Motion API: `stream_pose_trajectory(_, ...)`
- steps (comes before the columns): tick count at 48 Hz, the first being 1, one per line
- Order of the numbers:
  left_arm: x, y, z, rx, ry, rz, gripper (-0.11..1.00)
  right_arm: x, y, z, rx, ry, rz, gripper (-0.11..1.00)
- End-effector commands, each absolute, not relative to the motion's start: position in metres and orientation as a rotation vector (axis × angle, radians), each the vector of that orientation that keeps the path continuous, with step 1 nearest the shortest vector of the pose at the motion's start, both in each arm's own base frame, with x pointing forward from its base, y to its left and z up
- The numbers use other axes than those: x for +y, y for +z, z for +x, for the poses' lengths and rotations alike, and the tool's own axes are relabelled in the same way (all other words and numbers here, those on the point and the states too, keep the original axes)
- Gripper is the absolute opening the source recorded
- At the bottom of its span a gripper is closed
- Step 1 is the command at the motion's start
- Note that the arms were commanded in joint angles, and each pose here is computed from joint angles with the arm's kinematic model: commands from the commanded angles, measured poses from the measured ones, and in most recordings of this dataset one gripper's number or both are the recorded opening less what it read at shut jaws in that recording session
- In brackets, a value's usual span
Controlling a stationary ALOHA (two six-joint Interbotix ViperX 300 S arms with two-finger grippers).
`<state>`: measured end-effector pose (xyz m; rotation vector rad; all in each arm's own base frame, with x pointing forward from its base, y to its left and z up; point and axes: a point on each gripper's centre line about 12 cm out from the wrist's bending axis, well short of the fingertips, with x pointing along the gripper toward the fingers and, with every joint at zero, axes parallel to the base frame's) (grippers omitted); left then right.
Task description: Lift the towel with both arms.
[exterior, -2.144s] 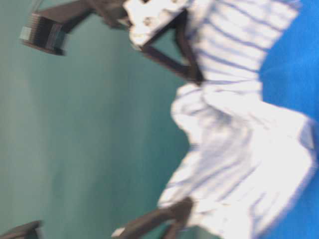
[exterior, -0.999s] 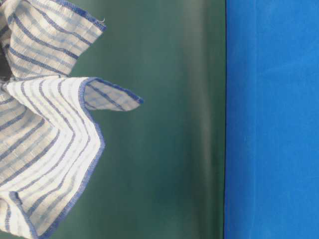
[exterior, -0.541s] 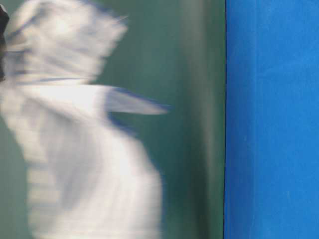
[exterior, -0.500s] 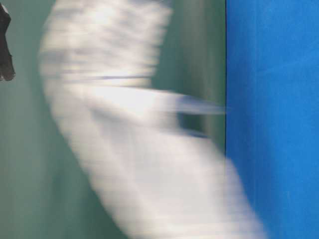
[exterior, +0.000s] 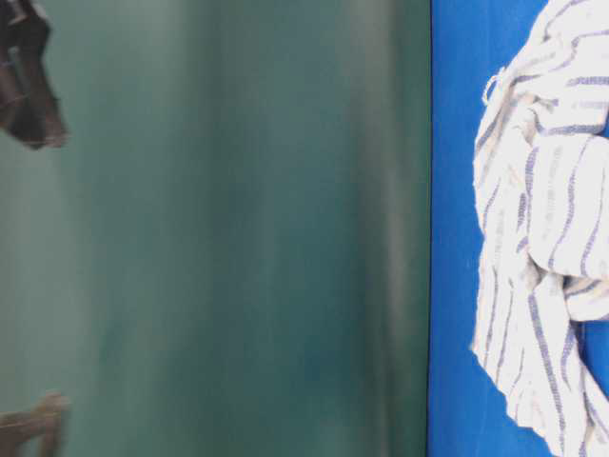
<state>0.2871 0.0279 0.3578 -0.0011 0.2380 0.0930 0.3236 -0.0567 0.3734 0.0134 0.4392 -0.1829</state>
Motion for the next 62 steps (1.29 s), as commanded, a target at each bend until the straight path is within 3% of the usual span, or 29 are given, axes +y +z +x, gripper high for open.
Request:
stream_pose_trajectory(1,0.028,0.344,0.294,0.27,0.092,-0.006,0.94,-0.051,0.366,0.326,0.435,-0.166,0.021,0.64)
stream_pose_trajectory(17,0.03,0.261,0.315,0.505,0.09,-0.017,0.93,-0.034,0.289,0.348,0.563,-0.117,0.061,0.64)
stream_pose_trajectory(36,0.031,0.175,0.315,0.626,0.093,-0.025,0.93,-0.02,0.199,0.382,0.719,-0.079,0.084,0.64)
stream_pose_trajectory(62,0.03,0.104,0.314,0.768,0.096,-0.039,0.94,-0.009,0.105,0.405,0.828,-0.066,0.115,0.64)
